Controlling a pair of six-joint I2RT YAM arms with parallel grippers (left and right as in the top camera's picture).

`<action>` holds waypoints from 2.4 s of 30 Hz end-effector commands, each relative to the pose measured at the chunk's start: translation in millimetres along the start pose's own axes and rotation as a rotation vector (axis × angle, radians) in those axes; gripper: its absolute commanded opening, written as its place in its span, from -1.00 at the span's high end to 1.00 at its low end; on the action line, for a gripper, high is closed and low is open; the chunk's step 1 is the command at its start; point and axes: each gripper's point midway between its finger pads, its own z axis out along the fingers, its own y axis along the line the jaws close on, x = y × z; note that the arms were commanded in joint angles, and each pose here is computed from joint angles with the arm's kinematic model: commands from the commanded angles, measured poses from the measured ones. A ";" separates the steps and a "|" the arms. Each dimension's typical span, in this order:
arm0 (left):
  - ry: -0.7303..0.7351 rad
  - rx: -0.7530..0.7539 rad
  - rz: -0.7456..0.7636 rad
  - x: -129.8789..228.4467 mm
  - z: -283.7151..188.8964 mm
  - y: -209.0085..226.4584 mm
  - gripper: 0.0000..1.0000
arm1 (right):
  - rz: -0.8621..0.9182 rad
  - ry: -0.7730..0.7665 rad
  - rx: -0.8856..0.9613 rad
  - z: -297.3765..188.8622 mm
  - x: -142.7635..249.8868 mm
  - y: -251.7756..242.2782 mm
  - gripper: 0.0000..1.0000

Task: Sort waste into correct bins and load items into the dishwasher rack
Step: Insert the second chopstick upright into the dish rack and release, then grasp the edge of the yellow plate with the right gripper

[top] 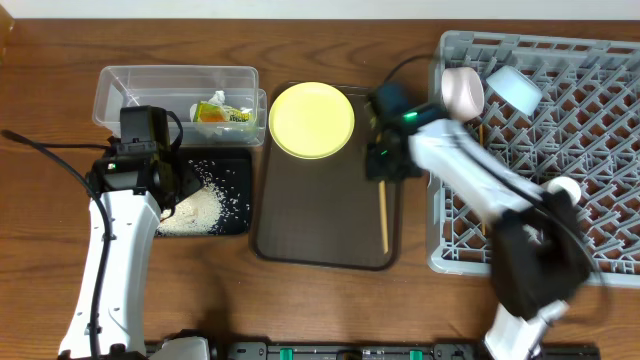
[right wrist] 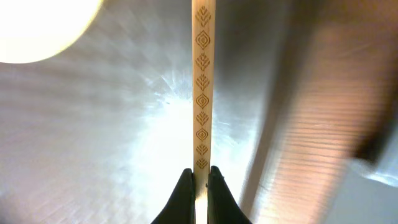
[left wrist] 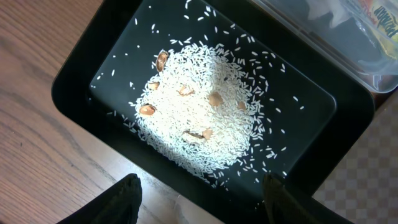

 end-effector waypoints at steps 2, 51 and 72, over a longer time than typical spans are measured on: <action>-0.017 -0.006 -0.022 -4.2 -2.8 2.0 -0.30 | -0.109 -0.189 -0.058 -85.8 -21.9 -21.8 0.98; -0.016 -0.006 -0.022 -4.1 -2.8 2.0 -0.31 | -0.272 -0.579 -0.279 -128.2 -109.1 4.9 -0.15; -0.016 -0.006 -0.022 -4.0 -2.8 2.0 -0.31 | 0.009 -0.322 -0.123 83.7 -91.8 41.8 -0.10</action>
